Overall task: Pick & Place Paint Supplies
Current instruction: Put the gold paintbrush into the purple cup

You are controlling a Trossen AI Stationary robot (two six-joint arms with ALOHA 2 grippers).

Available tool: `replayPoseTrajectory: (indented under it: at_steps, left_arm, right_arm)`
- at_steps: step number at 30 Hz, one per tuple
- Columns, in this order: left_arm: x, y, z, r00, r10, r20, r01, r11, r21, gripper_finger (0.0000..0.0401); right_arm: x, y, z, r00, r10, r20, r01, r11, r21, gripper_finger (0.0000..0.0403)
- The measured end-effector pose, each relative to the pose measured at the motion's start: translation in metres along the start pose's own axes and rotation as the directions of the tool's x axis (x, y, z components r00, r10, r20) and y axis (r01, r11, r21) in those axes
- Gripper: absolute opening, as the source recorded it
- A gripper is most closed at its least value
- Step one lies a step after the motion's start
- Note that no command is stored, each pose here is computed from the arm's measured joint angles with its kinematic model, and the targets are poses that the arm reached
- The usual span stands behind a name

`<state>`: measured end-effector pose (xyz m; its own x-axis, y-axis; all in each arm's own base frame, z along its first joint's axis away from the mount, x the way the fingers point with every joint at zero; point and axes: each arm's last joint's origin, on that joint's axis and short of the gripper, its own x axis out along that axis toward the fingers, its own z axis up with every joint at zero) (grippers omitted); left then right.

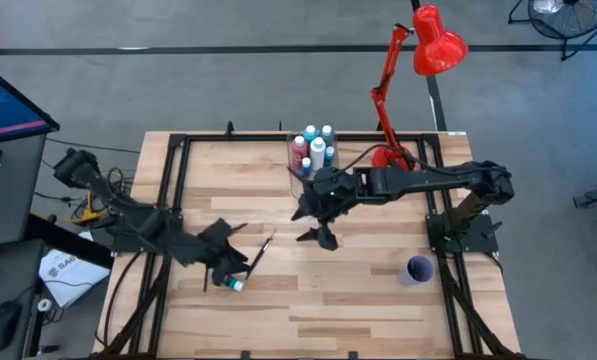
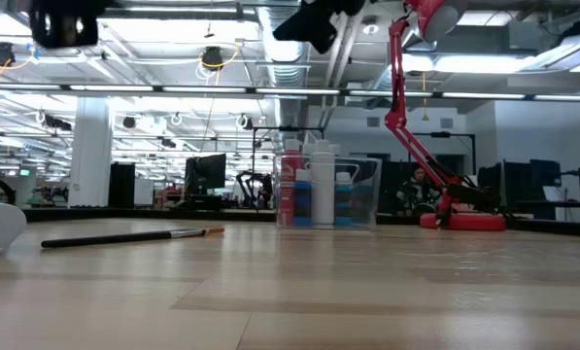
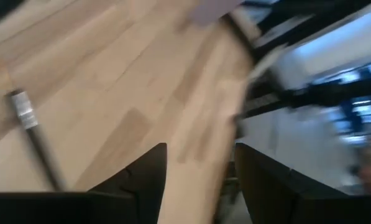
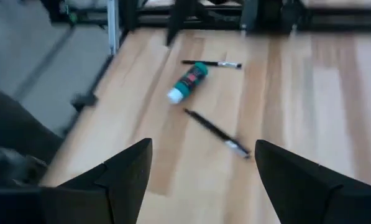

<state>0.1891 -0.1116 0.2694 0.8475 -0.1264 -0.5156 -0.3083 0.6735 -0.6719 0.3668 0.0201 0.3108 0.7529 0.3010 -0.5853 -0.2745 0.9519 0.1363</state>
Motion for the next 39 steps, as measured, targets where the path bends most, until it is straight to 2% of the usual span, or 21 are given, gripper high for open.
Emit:
replayPoseTrajectory:
  at_steps: [3,4,8,12,17,21,24,28,35,39]
  left_arm:
    - [0.013,0.008,-0.009,0.997,0.071,-0.031,-0.071,0.997,0.008,0.0179]
    - [0.017,0.009,-0.011,0.996,0.088,-0.031,-0.088,0.996,0.01,0.0179]
    - [0.032,0.016,-0.022,0.986,0.162,-0.042,-0.162,0.987,0.007,0.0178]
    - [0.044,0.017,-0.031,0.979,0.192,-0.062,-0.193,0.981,-0.006,0.0177]
    - [0.049,0.015,-0.044,0.977,0.193,-0.09,-0.196,0.98,-0.026,0.0176]
    - [0.046,0.012,-0.05,0.979,0.182,-0.095,-0.186,0.982,-0.037,0.0176]
    - [0.044,0.01,-0.053,0.981,0.172,-0.092,-0.178,0.983,-0.052,0.0176]
    - [0.043,0.008,-0.056,0.983,0.154,-0.097,-0.162,0.984,-0.076,0.0176]
    - [0.04,0.005,-0.06,0.986,0.134,-0.101,-0.145,0.984,-0.103,0.0176]
    - [0.04,0.004,-0.06,0.988,0.139,-0.072,-0.146,0.983,-0.107,0.0176]
  right_arm:
    - [0.01,-0.001,0.005,0.998,-0.004,0.056,0.014,0.982,-0.189,0.0277]
    - [0.014,-0.002,0.004,0.998,-0.017,0.055,0.028,0.976,-0.217,0.0277]
    - [0.039,-0.005,-0.003,0.999,-0.012,0.041,0.021,0.972,-0.232,0.0277]
    - [0.073,-0.014,-0.023,0.998,-0.041,-0.044,0.03,0.974,-0.223,0.0277]
    - [0.108,-0.027,-0.037,0.987,-0.046,-0.152,0.013,0.977,-0.214,0.0277]
    - [0.136,-0.035,-0.04,0.97,-0.039,-0.238,-0.028,0.962,-0.273,0.0277]
    - [0.151,-0.042,-0.035,0.966,-0.039,-0.257,-0.047,0.947,-0.317,0.0277]
    - [0.166,-0.058,-0.034,0.956,-0.056,-0.289,-0.04,0.948,-0.317,0.0277]
    - [0.171,-0.087,-0.043,0.928,-0.078,-0.364,-0.021,0.965,-0.26,0.0277]
    - [0.169,-0.092,-0.049,0.913,-0.078,-0.4,-0.029,0.967,-0.255,0.0277]
